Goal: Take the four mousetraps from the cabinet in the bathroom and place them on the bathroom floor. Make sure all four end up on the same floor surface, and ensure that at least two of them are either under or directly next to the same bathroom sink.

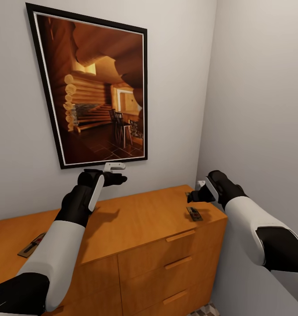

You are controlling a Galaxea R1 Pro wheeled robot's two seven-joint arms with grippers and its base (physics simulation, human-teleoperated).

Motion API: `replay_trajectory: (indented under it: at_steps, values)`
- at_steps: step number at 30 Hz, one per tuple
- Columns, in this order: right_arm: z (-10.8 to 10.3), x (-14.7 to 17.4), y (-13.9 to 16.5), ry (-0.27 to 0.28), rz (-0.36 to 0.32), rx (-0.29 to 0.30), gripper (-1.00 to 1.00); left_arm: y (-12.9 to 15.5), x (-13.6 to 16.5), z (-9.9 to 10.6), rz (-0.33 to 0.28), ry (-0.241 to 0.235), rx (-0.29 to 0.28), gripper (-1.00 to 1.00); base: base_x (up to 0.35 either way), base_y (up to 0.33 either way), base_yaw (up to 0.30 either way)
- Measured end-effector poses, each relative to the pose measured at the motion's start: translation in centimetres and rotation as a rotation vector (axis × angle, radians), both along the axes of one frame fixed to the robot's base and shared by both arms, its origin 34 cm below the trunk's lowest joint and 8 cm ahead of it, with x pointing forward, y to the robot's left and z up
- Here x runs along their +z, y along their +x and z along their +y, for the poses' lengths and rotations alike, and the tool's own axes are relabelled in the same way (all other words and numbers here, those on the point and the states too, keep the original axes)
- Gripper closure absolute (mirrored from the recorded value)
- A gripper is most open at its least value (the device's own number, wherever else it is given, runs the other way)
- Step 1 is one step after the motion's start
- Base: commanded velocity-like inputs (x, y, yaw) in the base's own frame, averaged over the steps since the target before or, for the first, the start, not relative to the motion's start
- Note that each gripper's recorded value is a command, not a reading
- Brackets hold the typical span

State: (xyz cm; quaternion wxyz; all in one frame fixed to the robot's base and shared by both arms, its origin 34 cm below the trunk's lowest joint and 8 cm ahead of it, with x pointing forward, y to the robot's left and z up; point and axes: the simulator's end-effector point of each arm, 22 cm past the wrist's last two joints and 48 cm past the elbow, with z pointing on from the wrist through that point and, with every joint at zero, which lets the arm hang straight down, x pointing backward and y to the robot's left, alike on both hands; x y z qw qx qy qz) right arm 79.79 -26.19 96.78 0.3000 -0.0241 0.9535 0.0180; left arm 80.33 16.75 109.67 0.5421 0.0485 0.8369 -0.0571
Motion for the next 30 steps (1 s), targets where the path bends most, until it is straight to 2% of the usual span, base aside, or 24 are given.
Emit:
replay_trajectory:
  at_steps: [22,29,30]
  values:
    - [-0.2,0.0,0.0,0.003,0.0,0.0,-1.0,0.0,-0.1,0.0,0.001,-0.002,-0.001,-1.0,0.0,0.0,0.0]
    - [2.7,0.8,0.3,0.011,-0.029,0.037,-1.0,0.1,-1.4,0.2,0.031,0.001,0.007,-1.0,0.0,0.0,0.0]
    - [2.4,1.0,0.4,0.009,-0.034,0.033,-1.0,0.1,-1.2,0.2,0.027,0.0,0.007,-1.0,0.0,0.0,0.0]
